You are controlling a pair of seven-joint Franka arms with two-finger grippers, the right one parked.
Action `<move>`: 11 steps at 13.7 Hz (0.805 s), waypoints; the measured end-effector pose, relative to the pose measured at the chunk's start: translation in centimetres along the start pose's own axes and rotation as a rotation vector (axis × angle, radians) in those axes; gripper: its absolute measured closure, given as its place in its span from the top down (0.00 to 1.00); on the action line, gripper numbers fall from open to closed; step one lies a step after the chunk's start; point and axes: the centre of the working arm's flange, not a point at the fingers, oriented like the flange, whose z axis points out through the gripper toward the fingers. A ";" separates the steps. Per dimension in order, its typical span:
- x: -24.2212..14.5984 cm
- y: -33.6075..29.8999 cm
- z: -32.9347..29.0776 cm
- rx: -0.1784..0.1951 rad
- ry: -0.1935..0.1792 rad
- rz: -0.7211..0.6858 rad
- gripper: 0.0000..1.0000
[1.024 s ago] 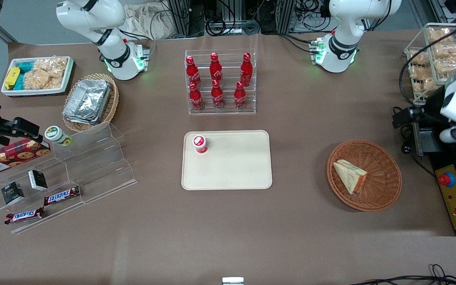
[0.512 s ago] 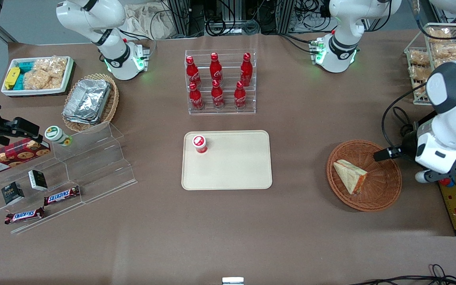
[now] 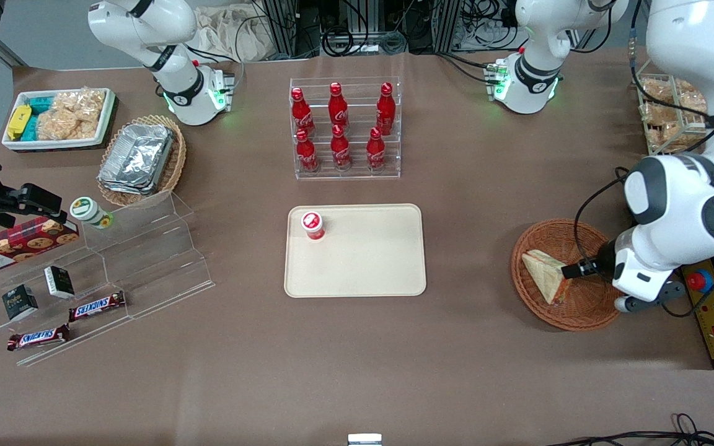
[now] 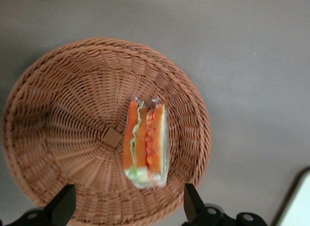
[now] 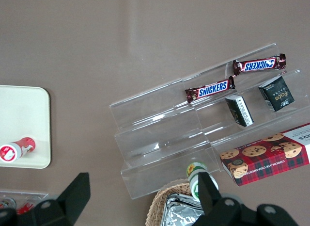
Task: Place sandwich from basket to tray
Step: 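Lower the left gripper onto the sandwich and close it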
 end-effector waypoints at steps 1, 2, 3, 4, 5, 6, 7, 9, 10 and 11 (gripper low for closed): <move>0.1 -0.1 1.0 -0.001 0.002 -0.006 1.00; 0.3 -0.1 1.8 -0.008 0.002 -0.016 1.00; 0.4 -0.1 2.5 -0.019 0.004 -0.028 1.00; 0.5 -0.1 3.2 -0.027 0.008 -0.037 1.00; 0.5 -0.2 4.0 -0.030 0.013 -0.043 1.00; 0.4 -0.3 4.7 -0.030 0.016 -0.047 1.00; 0.3 -0.4 5.5 -0.028 0.013 -0.051 1.00; 0.1 -0.5 6.3 -0.035 0.000 -0.085 0.96; 0.0 -0.5 6.4 -0.039 -0.003 -0.108 0.87; 0.0 -0.4 6.4 -0.041 -0.003 -0.127 0.74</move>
